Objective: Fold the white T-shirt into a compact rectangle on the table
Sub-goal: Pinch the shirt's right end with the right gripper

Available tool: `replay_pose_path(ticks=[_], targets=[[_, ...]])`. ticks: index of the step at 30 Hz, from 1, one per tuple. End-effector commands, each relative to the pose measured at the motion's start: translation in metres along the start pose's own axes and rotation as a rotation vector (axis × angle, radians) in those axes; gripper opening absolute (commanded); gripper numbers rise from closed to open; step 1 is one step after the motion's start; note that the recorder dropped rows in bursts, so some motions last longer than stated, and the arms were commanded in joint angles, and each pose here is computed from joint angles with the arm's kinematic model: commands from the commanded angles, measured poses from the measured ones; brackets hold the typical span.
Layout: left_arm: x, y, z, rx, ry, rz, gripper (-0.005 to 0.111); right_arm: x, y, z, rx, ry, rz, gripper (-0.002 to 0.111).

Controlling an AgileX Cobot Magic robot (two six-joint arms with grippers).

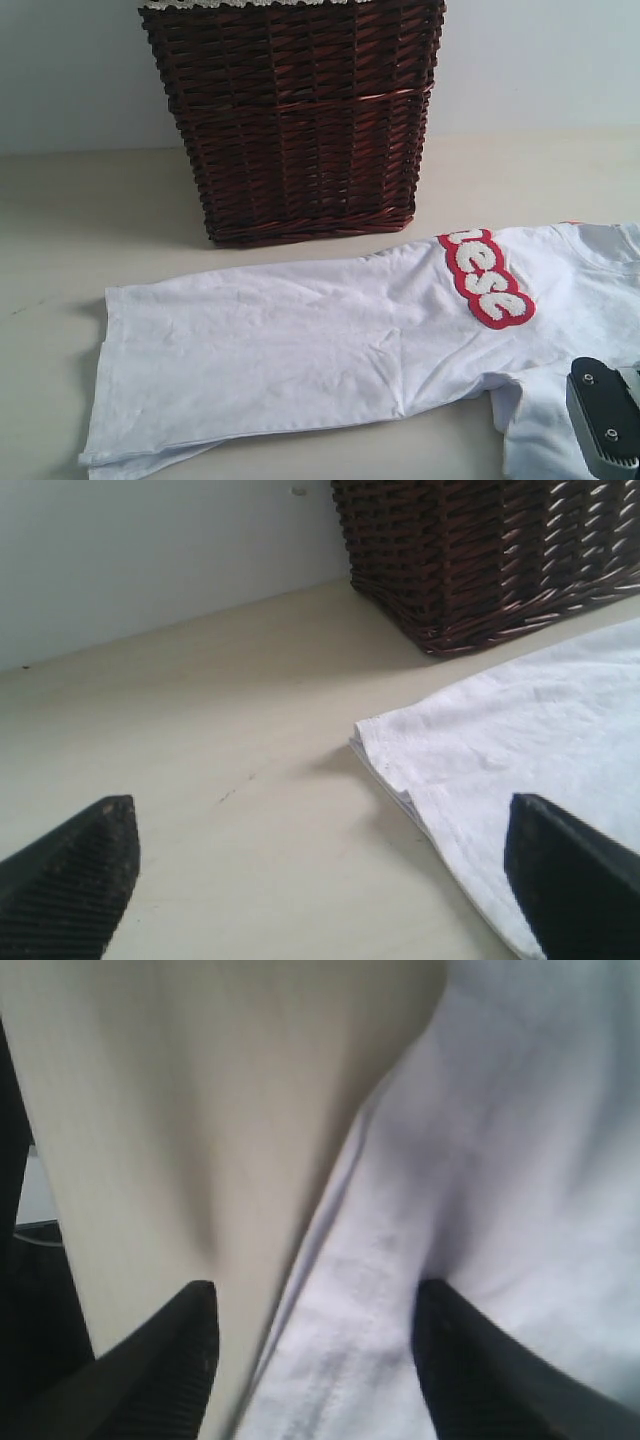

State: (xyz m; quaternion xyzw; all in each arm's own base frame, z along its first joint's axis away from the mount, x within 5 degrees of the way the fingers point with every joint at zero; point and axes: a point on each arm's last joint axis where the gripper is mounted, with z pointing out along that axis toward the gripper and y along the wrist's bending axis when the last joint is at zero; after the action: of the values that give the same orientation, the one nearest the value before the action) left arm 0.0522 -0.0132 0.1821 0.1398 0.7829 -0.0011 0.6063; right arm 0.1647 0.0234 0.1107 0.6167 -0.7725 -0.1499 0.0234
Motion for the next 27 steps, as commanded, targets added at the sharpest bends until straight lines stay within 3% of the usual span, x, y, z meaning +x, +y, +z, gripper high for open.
replay_pose_path(ticks=[1,9,20,23,27], targets=[[0.001,0.000,0.000,-0.006,-0.005,-0.002,0.094,0.012,-0.008,0.026,0.132,0.067,-0.019,0.052],[0.001,0.000,0.000,-0.006,-0.005,-0.002,0.094,0.013,-0.012,0.031,0.138,0.070,0.027,0.002],[0.001,0.000,0.000,-0.006,-0.005,-0.002,0.094,0.008,0.003,0.006,0.146,0.031,0.047,0.000],[0.001,0.000,0.000,-0.005,-0.002,-0.002,0.094,0.006,0.004,-0.005,0.224,0.013,0.035,0.000],[0.001,0.000,0.000,-0.005,-0.002,-0.002,0.094,0.002,-0.005,-0.022,0.445,-0.049,0.062,0.000]])
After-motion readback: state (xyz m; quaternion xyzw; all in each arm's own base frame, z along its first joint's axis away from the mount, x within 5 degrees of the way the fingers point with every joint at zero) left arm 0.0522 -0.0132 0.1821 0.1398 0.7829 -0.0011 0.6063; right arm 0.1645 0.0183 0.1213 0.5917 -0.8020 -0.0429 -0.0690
